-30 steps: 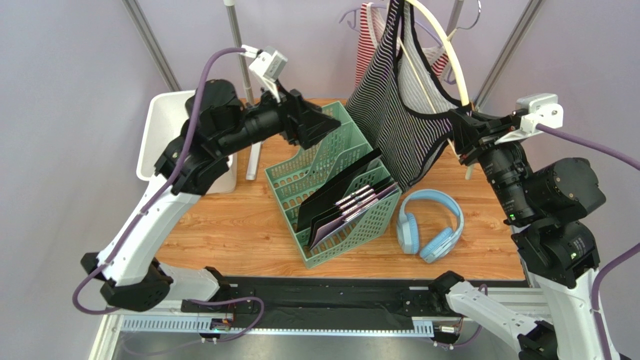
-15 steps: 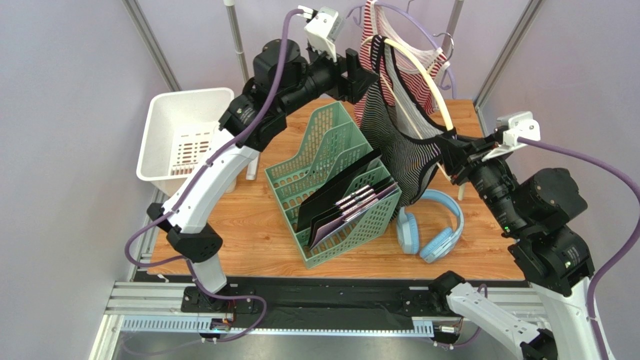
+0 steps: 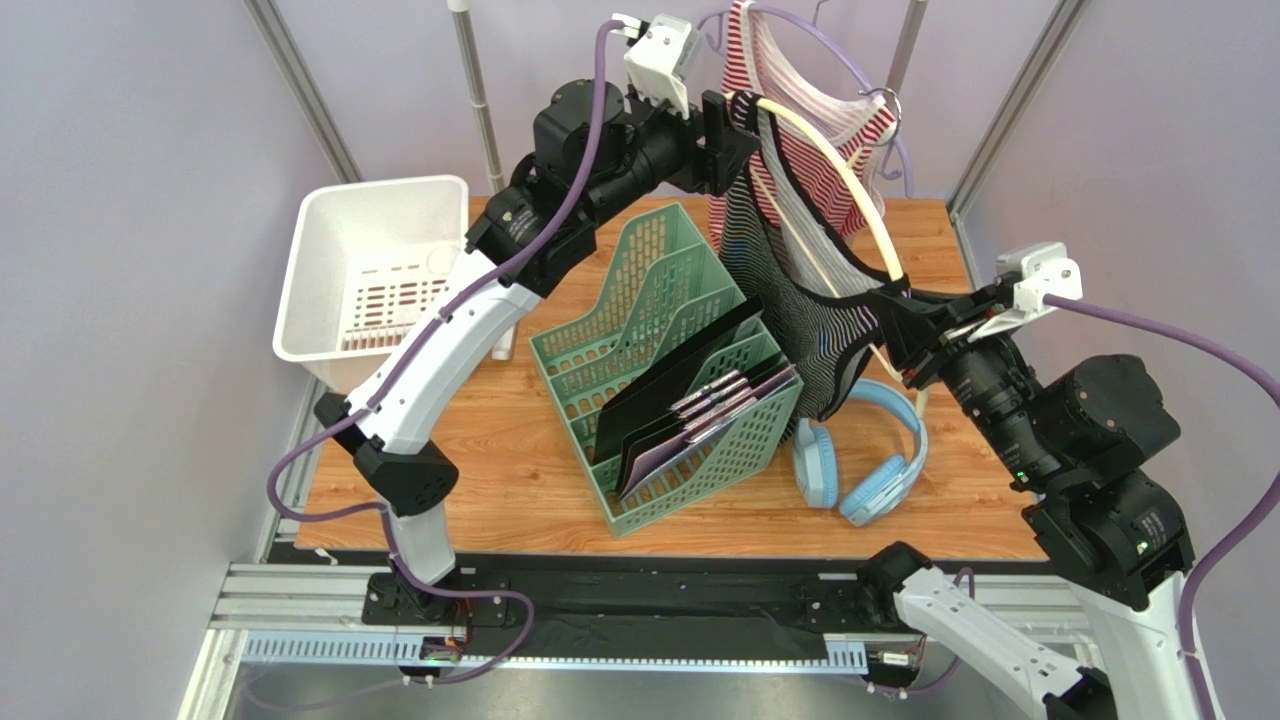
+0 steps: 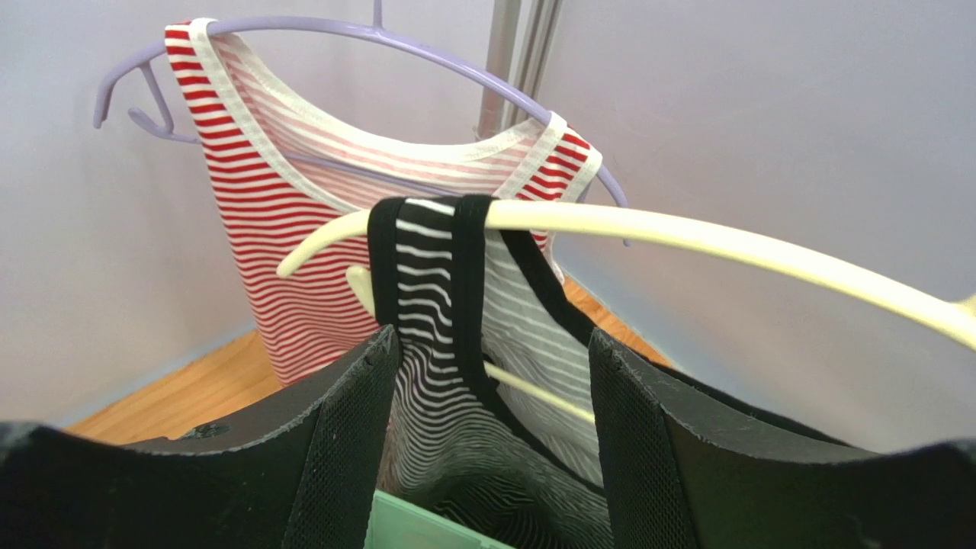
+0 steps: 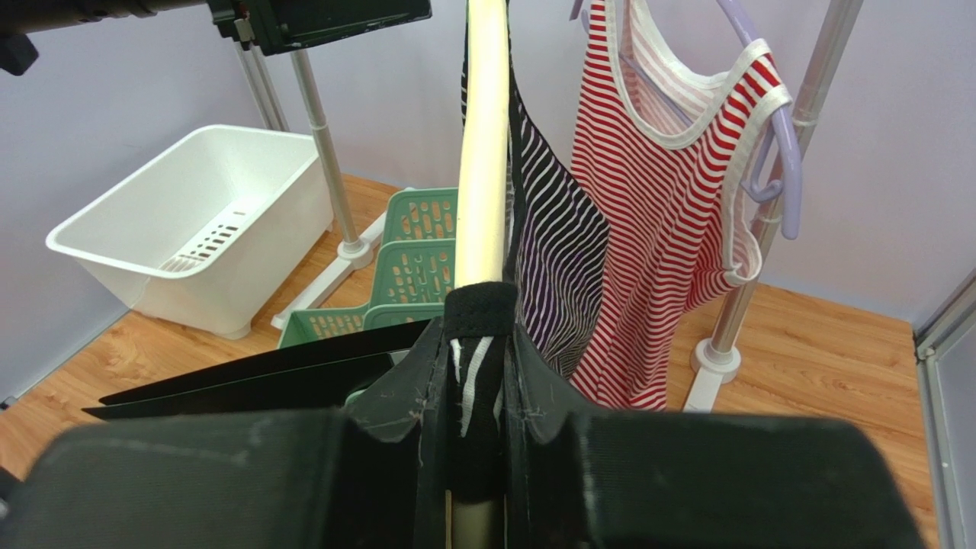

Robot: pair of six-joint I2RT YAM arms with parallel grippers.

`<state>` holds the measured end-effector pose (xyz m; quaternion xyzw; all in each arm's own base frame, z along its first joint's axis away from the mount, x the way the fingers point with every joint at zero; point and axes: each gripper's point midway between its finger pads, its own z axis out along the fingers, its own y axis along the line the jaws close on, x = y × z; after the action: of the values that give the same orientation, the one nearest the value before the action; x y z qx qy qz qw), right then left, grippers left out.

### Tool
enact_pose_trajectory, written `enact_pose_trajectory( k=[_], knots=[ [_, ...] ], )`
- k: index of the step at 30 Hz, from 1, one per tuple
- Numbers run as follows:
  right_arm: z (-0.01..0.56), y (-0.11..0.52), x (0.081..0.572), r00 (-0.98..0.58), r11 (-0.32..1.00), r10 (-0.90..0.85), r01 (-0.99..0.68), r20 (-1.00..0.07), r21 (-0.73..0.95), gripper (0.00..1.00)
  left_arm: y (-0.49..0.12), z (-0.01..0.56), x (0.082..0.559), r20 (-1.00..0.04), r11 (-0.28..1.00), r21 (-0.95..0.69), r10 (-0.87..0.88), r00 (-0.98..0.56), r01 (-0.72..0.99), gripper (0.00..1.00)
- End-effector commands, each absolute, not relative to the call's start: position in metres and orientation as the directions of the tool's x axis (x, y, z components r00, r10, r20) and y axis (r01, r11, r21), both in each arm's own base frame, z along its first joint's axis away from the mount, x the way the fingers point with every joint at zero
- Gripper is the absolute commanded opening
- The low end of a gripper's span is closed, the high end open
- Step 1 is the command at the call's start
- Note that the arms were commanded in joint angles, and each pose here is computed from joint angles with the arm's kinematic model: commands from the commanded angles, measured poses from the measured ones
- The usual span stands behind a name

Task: Remove the tank top from the hanger

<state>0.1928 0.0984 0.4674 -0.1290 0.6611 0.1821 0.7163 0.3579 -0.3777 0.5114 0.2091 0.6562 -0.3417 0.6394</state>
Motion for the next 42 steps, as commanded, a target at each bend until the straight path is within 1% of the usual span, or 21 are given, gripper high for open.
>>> enact_pose_trajectory(
  k=[1,7,11,19,21,24,25,27,28,30,38,42],
  knots=[
    [0.490,0.101,0.181,0.125,0.874,0.168,-0.478,-0.978,0.089,0.00,-0.378,0.534,0.361,-0.973,0.682,-0.188,-0.226,-0.041,0.707,0.67],
    [0.490,0.100,0.171,0.126,0.862,0.187,-0.497,-0.974,0.101,0.00,-0.376,0.529,0.368,-0.973,0.707,-0.193,-0.225,-0.043,0.680,0.62],
    [0.489,0.100,0.167,0.125,0.857,0.190,-0.505,-0.974,0.102,0.00,-0.376,0.528,0.369,-0.973,0.712,-0.196,-0.224,-0.045,0.674,0.55],
    [0.487,0.100,0.160,0.118,0.843,0.200,-0.526,-0.973,0.109,0.00,-0.383,0.523,0.371,-0.968,0.696,-0.221,-0.241,-0.067,0.684,0.46],
    [0.487,0.100,0.160,0.116,0.843,0.202,-0.527,-0.972,0.112,0.00,-0.385,0.521,0.372,-0.969,0.695,-0.222,-0.238,-0.072,0.684,0.42],
    [0.486,0.100,0.158,0.113,0.841,0.202,-0.529,-0.973,0.113,0.00,-0.383,0.520,0.373,-0.971,0.704,-0.214,-0.229,-0.068,0.677,0.31],
    [0.484,0.099,0.158,0.108,0.842,0.199,-0.527,-0.974,0.113,0.00,-0.382,0.519,0.374,-0.972,0.709,-0.213,-0.227,-0.068,0.672,0.20],
    [0.483,0.097,0.155,0.109,0.843,0.200,-0.526,-0.974,0.114,0.00,-0.380,0.517,0.376,-0.973,0.724,-0.207,-0.219,-0.065,0.658,0.13],
    [0.481,0.097,0.154,0.105,0.843,0.197,-0.526,-0.975,0.114,0.00,-0.378,0.518,0.377,-0.974,0.728,-0.204,-0.219,-0.061,0.654,0.06],
    [0.480,0.094,0.149,0.107,0.841,0.205,-0.527,-0.973,0.119,0.00,-0.374,0.520,0.377,-0.975,0.739,-0.200,-0.218,-0.053,0.644,0.00],
    [0.456,0.091,0.127,0.041,0.817,0.190,-0.560,-0.981,0.135,0.00,-0.360,0.518,0.384,-0.980,0.795,-0.182,-0.195,-0.041,0.579,0.00],
    [0.451,0.086,0.114,0.035,0.807,0.206,-0.572,-0.978,0.149,0.00,-0.355,0.511,0.390,-0.983,0.824,-0.173,-0.175,-0.048,0.540,0.00]
  ],
)
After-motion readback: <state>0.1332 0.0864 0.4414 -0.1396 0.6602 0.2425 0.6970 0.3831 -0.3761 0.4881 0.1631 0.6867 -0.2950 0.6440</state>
